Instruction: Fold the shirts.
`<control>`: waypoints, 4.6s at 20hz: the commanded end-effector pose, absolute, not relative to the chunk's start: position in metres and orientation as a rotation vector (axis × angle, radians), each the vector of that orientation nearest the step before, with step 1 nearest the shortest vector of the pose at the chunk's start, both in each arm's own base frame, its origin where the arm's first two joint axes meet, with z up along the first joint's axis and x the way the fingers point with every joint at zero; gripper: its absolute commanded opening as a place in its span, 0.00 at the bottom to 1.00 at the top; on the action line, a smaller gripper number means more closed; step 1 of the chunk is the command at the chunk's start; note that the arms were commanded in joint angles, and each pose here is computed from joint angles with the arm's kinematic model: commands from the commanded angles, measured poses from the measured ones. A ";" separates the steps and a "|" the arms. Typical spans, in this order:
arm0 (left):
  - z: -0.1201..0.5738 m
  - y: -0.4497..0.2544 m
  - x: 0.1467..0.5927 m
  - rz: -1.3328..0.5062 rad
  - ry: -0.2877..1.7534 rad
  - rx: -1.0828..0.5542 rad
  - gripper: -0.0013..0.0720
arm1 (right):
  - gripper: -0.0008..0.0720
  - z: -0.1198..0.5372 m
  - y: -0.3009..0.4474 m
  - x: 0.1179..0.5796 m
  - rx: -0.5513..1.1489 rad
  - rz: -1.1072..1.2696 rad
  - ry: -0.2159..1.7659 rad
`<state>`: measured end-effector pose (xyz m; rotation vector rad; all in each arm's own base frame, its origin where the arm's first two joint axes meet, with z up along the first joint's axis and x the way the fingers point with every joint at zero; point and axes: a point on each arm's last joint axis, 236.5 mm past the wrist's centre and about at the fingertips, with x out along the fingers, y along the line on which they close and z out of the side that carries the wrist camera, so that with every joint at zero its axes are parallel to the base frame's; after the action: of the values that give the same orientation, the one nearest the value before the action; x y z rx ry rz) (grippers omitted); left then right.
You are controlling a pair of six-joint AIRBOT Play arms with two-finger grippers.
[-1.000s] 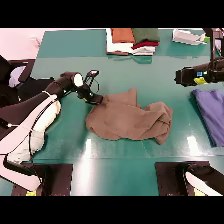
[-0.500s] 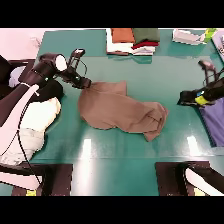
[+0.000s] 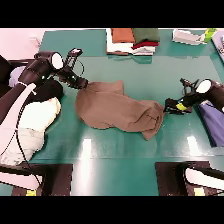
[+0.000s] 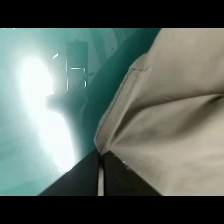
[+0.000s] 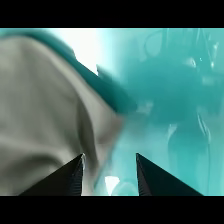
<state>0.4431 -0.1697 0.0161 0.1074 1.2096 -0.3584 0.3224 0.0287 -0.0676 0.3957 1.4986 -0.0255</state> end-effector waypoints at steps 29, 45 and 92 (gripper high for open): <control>0.557 -0.074 0.244 -0.289 -0.178 0.010 0.05 | 0.03 0.476 -0.008 0.273 0.103 -0.023 0.175; 0.053 -0.123 0.511 -0.158 1.059 0.301 0.05 | 0.04 0.084 0.052 0.490 0.195 0.136 1.060; -0.088 -0.103 0.227 -0.118 1.562 -0.148 0.87 | 0.04 -0.073 -0.005 0.180 0.362 -0.071 1.606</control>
<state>0.2293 -0.0884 -0.0725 -0.0483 1.5807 -0.1107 0.1809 -0.0063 -0.0754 0.3635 1.6103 -0.0735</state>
